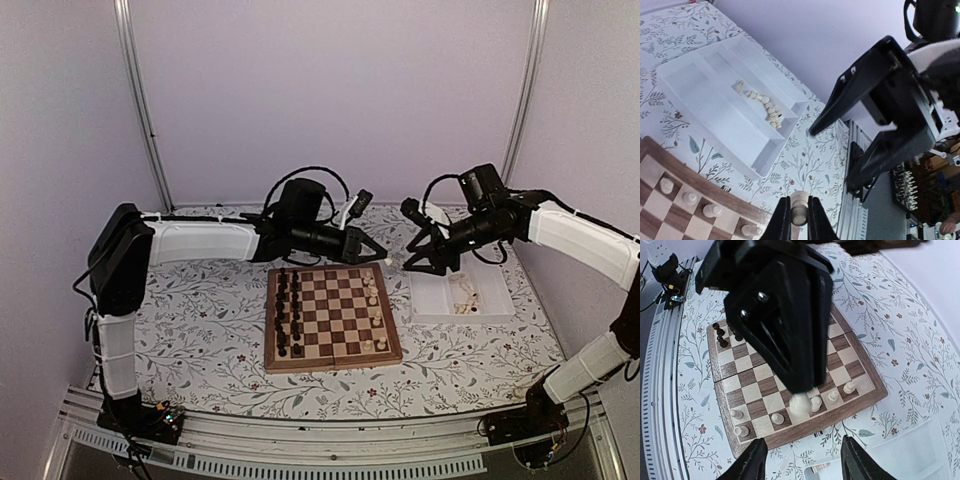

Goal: Set up the chess pieces on the board
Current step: Place the chess piece on the chessboard.

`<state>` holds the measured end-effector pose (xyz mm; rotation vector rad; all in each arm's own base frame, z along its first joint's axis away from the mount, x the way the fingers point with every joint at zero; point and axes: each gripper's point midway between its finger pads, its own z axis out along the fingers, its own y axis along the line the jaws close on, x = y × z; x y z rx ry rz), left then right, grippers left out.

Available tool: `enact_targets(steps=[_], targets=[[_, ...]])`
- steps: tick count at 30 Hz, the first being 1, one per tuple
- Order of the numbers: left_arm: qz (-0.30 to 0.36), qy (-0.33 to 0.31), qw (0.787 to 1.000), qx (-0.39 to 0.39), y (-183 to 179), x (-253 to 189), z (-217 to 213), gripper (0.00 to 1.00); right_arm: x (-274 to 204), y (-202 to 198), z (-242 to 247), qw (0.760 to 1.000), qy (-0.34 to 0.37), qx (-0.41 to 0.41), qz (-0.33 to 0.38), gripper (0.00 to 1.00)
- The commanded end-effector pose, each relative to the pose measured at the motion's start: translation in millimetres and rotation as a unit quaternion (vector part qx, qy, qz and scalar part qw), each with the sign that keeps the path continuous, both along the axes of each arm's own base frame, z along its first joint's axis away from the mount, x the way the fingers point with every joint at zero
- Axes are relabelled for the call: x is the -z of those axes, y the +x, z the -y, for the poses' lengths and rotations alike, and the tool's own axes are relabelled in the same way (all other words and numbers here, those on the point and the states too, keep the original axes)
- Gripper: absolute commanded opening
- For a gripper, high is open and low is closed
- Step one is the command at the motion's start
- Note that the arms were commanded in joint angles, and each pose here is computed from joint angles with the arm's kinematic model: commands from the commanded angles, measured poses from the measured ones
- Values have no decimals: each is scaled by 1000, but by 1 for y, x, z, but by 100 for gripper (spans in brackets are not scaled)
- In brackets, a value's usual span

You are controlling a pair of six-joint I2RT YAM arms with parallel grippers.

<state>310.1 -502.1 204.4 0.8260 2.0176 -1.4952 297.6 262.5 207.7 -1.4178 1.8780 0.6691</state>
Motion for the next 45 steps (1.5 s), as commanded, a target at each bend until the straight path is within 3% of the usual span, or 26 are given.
enact_targets(steps=[1, 5, 10, 14, 27, 45], targets=[[96, 98, 990, -26, -10, 0, -36, 8, -3, -2, 43, 999, 15, 47, 2, 56], [135, 197, 971, -29, -28, 33, -63, 8, 24, 6, 77, 994, 6, 112, 10, 57], [192, 312, 930, 12, -54, 69, -71, 8, 55, 16, 103, 985, -17, 171, 34, 59], [209, 364, 907, 36, -65, 91, -67, 8, 61, 25, 110, 981, -33, 188, 37, 59], [234, 395, 886, 65, -61, 117, -36, 8, 83, 23, 111, 982, -48, 183, 9, 60], [209, 400, 885, 115, -79, 143, -23, 8, 88, 21, 108, 984, -49, 171, -2, 60]])
